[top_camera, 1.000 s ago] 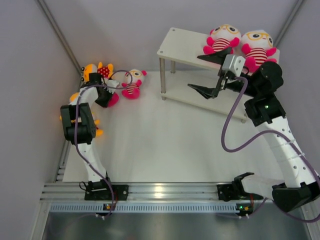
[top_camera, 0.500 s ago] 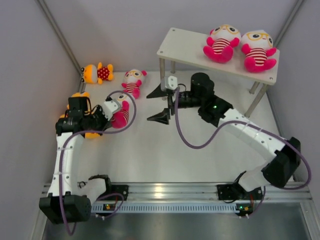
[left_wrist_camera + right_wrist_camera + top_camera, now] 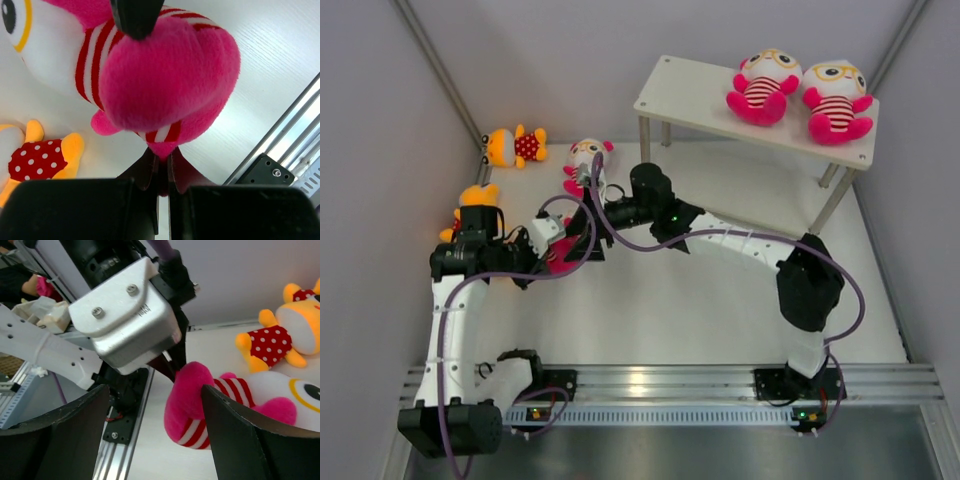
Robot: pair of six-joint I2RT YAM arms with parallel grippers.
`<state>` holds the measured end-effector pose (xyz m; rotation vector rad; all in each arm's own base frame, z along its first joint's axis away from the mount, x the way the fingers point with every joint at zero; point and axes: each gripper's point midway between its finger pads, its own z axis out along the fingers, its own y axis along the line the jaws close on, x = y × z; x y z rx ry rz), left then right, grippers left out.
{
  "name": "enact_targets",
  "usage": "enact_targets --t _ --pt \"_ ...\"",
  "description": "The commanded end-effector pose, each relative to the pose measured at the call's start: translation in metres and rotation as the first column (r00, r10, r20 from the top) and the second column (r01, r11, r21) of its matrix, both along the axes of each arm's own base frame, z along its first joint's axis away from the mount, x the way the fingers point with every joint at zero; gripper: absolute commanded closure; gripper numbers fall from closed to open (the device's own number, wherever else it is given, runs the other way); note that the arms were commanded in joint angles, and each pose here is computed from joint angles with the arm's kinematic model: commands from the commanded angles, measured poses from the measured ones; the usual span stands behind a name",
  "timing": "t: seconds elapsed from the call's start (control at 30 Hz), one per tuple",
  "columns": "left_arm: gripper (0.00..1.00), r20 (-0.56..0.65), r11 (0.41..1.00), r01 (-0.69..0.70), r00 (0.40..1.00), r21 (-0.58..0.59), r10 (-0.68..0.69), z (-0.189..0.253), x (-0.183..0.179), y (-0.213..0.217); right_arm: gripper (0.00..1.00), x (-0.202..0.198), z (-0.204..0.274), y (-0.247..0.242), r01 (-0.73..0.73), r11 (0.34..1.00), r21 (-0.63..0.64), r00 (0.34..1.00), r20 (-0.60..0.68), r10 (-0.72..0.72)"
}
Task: Place and organize the stuffed toys onto the shelf
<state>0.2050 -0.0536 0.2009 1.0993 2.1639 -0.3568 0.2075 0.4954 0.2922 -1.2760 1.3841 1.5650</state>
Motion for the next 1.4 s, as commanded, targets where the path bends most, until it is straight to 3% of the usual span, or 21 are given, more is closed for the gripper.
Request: enact_targets --t 0.0,0.2,0.33,0.57,0.67,0.7,0.77,0.87,0.93,1.03,1.07,1.1,1.23,1.27,1.37 --pt "1.0 0.046 0.998 0.048 0.998 -0.043 -0.046 0.016 -0.003 -0.011 0.26 -0.011 0.03 0.009 -0.038 0.99 0.136 0.999 -0.027 0.042" --pt "1.0 0.055 0.998 0.059 0.997 -0.029 -0.057 0.018 -0.005 -0.01 0.25 -0.001 0.006 0.03 -0.009 0.995 0.104 1.0 0.008 0.009" --pt "1.0 0.053 0.997 0.067 0.996 -0.029 -0.066 0.018 -0.007 -0.011 0.25 0.026 0.0 0.032 0.081 0.992 0.092 0.996 0.04 -0.085" --pt "1.0 0.058 0.997 0.07 0.996 -0.015 -0.069 0.017 -0.007 -0.009 0.24 0.035 -0.02 0.031 0.102 0.994 0.047 0.995 0.011 -0.102" --pt "1.0 0.054 0.998 0.068 0.996 -0.017 -0.067 0.017 -0.007 -0.009 0.41 0.04 -0.01 0.027 0.078 0.994 0.074 0.997 -0.002 -0.078" --pt "1.0 0.058 0.998 0.067 0.996 -0.017 -0.066 0.019 -0.007 -0.009 0.57 0.034 -0.008 0.026 0.044 0.996 0.079 0.999 0.003 -0.044" --pt "1.0 0.063 0.998 0.069 0.996 -0.015 -0.068 0.021 -0.005 -0.009 0.68 0.021 -0.009 0.026 -0.02 0.996 0.083 1.0 0.006 0.02" --pt "1.0 0.073 0.999 0.053 0.996 0.001 -0.053 0.025 -0.002 -0.005 0.94 -0.01 -0.016 0.021 -0.161 0.984 0.074 0.987 -0.004 0.162" --pt "0.9 0.062 0.999 0.034 0.997 0.021 -0.035 0.023 0.001 0.0 1.0 -0.014 -0.016 0.012 -0.163 0.984 0.075 0.987 0.025 0.162" --pt "0.47 0.038 0.998 -0.041 0.999 0.058 0.038 0.023 0.006 0.011 1.0 0.0 -0.012 -0.002 -0.083 0.995 0.051 0.993 0.084 0.079" --pt "0.07 0.024 0.995 -0.086 0.996 0.045 0.085 0.026 0.007 0.012 1.0 0.005 -0.012 -0.007 -0.065 0.997 0.036 0.994 0.086 0.062" --pt "0.02 -0.001 0.989 -0.143 0.99 0.04 0.143 0.026 0.007 0.015 1.0 0.02 -0.01 -0.016 -0.023 1.0 0.01 0.995 0.096 0.022" --pt "0.02 -0.02 0.955 -0.297 0.955 0.024 0.297 0.034 0.009 0.023 1.0 0.064 0.0 -0.039 0.079 0.996 -0.039 0.978 0.199 -0.07" --pt "0.02 -0.014 0.941 -0.337 0.941 0.024 0.337 0.036 0.01 0.026 1.0 0.068 -0.007 -0.047 0.089 0.992 -0.094 0.982 0.173 -0.072" --pt "0.02 0.043 0.887 -0.461 0.887 0.022 0.46 0.047 0.017 0.04 1.0 0.096 0.044 -0.056 0.148 0.987 -0.06 0.947 0.297 -0.124"
